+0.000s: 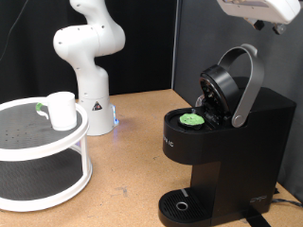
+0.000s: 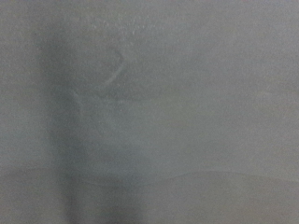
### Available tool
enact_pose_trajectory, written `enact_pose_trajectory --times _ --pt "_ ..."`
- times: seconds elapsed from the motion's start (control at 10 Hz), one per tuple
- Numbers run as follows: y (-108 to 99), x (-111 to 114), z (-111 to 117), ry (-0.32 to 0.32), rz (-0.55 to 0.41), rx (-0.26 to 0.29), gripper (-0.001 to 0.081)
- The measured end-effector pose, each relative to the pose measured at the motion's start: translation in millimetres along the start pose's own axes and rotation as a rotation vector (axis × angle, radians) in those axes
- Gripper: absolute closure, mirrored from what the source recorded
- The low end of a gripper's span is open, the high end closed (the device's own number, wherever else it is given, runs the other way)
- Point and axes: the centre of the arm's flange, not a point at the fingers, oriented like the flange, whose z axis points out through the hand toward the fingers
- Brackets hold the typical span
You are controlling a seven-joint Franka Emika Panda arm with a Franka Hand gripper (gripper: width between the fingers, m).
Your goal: Make a cup of coffee with the keurig machine
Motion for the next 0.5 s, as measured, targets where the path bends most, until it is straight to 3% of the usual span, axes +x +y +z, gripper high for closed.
enact_pose_trajectory --times 0.1,0.3,0.4,0.5 --pt "2.0 -0.9 2.3 -0.004 0.003 0.0 0.027" --pt "6.4 -3.4 7.4 -0.019 0.006 -0.003 0.0589" --pt "8.2 -4.8 8.9 -0.028 0.004 -0.007 0.0589" --pt "9.9 -6.4 9.5 -0.038 0.001 -0.015 0.0748"
